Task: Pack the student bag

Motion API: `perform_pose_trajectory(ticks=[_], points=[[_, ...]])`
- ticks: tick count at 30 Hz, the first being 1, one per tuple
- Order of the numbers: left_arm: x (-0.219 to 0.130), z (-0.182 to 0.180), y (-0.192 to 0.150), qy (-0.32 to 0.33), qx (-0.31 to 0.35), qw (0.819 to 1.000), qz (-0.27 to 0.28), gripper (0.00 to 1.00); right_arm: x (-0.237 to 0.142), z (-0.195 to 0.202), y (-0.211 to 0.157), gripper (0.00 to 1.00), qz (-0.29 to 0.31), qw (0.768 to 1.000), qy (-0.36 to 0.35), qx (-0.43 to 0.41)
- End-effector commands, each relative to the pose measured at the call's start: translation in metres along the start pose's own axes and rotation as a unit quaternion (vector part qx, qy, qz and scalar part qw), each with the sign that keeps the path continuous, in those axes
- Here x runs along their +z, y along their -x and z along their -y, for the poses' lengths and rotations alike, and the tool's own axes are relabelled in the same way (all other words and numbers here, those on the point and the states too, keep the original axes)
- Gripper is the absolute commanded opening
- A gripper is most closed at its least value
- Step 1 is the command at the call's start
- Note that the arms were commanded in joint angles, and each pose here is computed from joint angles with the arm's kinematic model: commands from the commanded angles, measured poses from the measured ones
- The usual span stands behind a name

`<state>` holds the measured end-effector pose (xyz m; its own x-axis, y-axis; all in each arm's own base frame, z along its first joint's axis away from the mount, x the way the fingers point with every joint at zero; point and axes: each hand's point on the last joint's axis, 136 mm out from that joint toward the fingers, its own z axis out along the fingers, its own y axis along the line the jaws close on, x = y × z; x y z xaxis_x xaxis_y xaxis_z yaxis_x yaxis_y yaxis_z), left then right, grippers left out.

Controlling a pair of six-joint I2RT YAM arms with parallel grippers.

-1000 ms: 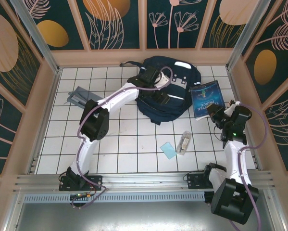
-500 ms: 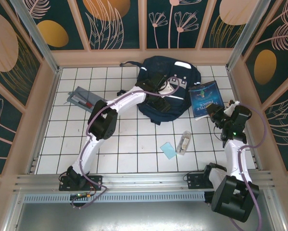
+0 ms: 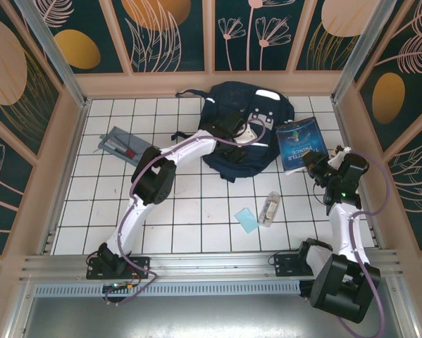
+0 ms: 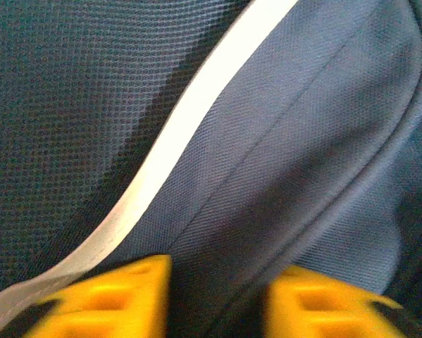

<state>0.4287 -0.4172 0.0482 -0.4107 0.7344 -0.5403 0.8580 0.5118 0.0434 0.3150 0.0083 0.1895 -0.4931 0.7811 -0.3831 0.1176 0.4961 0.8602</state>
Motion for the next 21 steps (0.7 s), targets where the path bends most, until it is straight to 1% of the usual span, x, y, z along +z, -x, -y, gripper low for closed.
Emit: perform_pose_trajectory(ticks=[1, 2, 3, 5, 7, 10, 13, 18, 19, 21], points=[[0.025, 0.012, -0.031, -0.043, -0.037, 0.998, -0.033, 0.16, -0.008, -0.028, 0.014, 0.00, 0.019, 0.998, 0.036, -0.041], [0.019, 0.014, -0.025, -0.051, -0.049, 0.997, -0.024, 0.03, -0.009, -0.029, 0.014, 0.00, 0.020, 0.998, 0.036, -0.043], [0.009, 0.017, -0.014, -0.060, -0.068, 0.996, -0.009, 0.00, -0.010, -0.030, 0.014, 0.00, 0.021, 0.998, 0.036, -0.046], [-0.018, 0.023, 0.013, -0.085, -0.103, 0.991, 0.028, 0.00, -0.013, -0.033, 0.014, 0.00, 0.021, 0.998, 0.035, -0.049], [-0.054, 0.029, 0.049, -0.114, -0.138, 0.981, 0.076, 0.00, -0.016, -0.038, 0.015, 0.00, 0.019, 0.998, 0.035, -0.053], [-0.101, 0.027, 0.095, -0.128, -0.181, 0.965, 0.137, 0.00, -0.023, -0.049, 0.019, 0.00, 0.023, 0.997, 0.034, -0.067], [-0.132, 0.023, 0.128, -0.144, -0.216, 0.950, 0.174, 0.00, -0.035, -0.067, 0.028, 0.00, 0.039, 0.995, 0.033, -0.086], [-0.169, 0.013, 0.171, -0.207, -0.273, 0.911, 0.230, 0.00, -0.061, -0.102, 0.044, 0.00, 0.068, 0.989, 0.023, -0.128], [-0.175, 0.006, 0.176, -0.218, -0.285, 0.901, 0.242, 0.00, -0.065, -0.107, 0.044, 0.00, 0.069, 0.989, 0.023, -0.132], [-0.186, -0.012, 0.185, -0.241, -0.317, 0.877, 0.269, 0.00, -0.071, -0.112, 0.042, 0.00, 0.066, 0.989, 0.020, -0.133]])
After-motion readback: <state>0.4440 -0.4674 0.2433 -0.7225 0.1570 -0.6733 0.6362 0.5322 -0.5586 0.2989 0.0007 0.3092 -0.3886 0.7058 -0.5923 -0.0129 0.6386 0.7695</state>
